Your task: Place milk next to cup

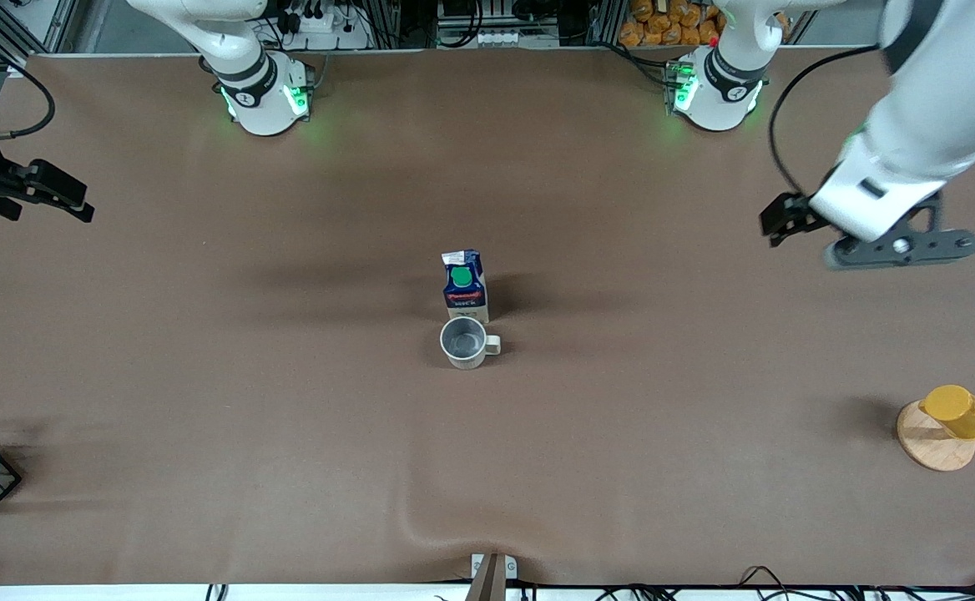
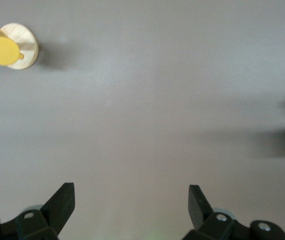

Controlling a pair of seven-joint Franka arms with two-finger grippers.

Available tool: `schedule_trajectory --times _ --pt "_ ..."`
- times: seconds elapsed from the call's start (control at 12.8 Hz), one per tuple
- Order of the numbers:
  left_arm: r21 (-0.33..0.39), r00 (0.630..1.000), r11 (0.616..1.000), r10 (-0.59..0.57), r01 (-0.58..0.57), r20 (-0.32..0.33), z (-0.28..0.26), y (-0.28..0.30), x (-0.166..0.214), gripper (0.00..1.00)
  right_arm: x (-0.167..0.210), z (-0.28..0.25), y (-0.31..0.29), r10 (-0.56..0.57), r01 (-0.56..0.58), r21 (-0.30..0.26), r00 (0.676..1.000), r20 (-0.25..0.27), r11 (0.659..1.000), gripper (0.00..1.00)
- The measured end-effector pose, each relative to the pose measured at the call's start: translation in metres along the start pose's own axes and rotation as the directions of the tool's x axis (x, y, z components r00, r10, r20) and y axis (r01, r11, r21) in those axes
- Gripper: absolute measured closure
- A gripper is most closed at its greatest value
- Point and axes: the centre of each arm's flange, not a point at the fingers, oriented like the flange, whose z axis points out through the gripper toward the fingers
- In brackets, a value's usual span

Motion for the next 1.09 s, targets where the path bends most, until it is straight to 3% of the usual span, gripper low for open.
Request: schedule_trajectory --times 0.39,1.09 --pt "-0.033 0.997 0.997 0.063 -0.064 -0.035 -0.046 -0.059 -0.033 0.00 0.000 0.000 0.000 -0.003 0.003 -0.001 1.000 0.001 1.000 0.00" --pt "-0.079 0.996 0.993 0.089 -0.087 0.023 -0.020 -0.057 -0.025 0.00 0.000 0.001 0.000 -0.004 0.004 -0.001 1.000 0.003 1.000 0.00"
